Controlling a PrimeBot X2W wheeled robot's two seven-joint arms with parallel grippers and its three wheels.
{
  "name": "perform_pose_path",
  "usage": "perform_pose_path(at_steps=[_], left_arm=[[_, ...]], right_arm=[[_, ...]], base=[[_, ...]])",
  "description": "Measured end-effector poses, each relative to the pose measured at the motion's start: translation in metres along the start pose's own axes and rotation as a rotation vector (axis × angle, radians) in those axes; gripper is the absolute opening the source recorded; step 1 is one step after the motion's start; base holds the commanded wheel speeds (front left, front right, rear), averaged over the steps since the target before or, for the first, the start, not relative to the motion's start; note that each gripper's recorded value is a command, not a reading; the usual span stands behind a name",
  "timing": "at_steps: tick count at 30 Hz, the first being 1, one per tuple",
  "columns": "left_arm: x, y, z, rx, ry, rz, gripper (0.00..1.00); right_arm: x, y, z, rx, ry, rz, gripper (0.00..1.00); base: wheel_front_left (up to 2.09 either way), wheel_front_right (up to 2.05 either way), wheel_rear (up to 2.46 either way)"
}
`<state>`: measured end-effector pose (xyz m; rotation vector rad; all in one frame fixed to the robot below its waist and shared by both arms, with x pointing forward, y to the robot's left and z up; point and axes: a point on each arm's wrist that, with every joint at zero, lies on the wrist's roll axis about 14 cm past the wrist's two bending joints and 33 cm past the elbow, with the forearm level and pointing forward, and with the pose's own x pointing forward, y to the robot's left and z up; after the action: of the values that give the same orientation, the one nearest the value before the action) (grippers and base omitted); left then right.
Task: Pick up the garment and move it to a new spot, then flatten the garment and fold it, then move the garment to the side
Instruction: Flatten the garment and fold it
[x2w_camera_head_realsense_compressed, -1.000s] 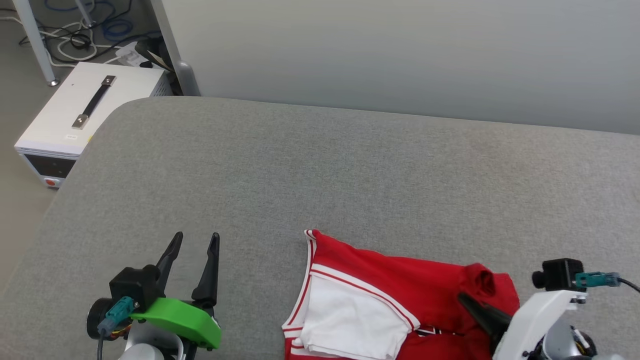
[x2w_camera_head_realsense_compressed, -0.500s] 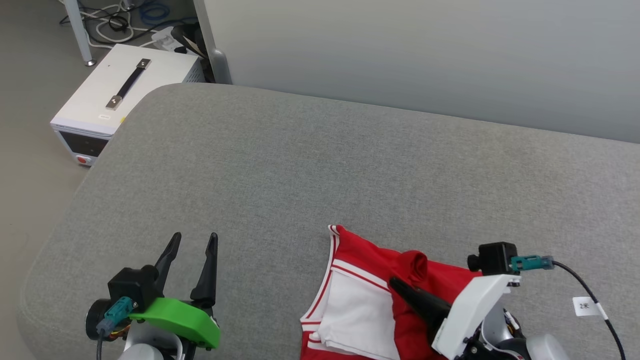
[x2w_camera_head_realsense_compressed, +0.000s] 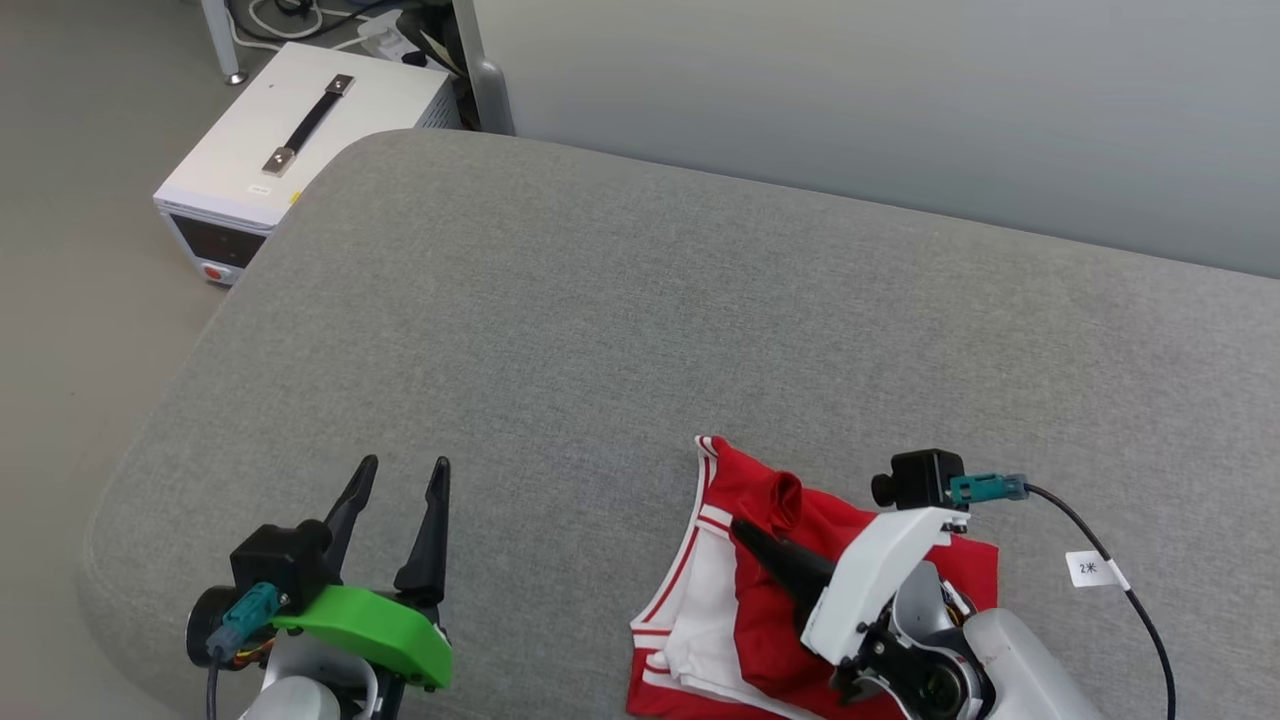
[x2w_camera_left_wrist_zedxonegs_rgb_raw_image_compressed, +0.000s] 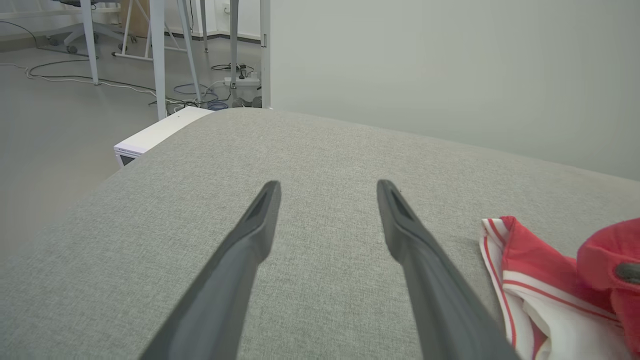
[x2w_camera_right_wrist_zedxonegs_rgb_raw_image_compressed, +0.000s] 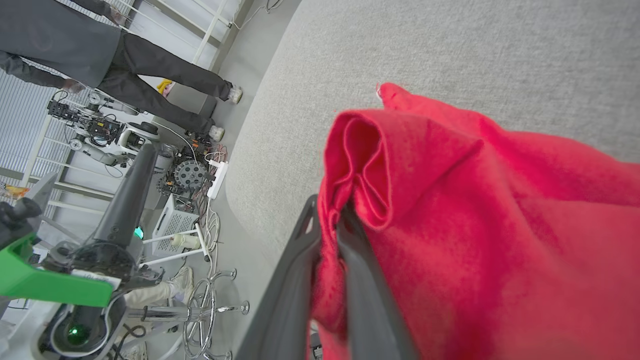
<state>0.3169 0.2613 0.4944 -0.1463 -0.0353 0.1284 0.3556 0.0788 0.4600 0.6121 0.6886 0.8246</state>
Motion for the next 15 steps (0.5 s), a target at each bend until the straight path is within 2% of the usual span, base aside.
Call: perform_pose_path(at_steps=[2,4,7,12,15], left_arm=[[-0.001,0.003,-0.001,0.0,0.005,0.01,1.0],[-0.002,0.006,-0.003,0.001,0.012,0.02,1.0],[-0.004,0.011,-0.005,0.003,0.02,0.038,1.0],[-0.005,0.012,-0.005,0.003,0.019,0.042,1.0],[-0.004,0.01,-0.005,0.002,0.017,0.035,1.0]], right_arm=[[0.007,-0.007,-0.004,0.002,0.017,-0.017,0.0],[0.012,-0.011,-0.009,0.0,0.037,-0.026,1.0],[0.022,-0.006,-0.013,-0.004,0.046,-0.008,1.0],[0.029,0.017,-0.016,0.055,0.051,0.067,1.0],[0.029,0.019,-0.01,0.068,0.027,0.07,1.0]], base=[[0.0,0.0,0.0],[0.0,0.0,0.0],[0.0,0.0,0.0],[0.0,0.0,0.0],[0.0,0.0,0.0]])
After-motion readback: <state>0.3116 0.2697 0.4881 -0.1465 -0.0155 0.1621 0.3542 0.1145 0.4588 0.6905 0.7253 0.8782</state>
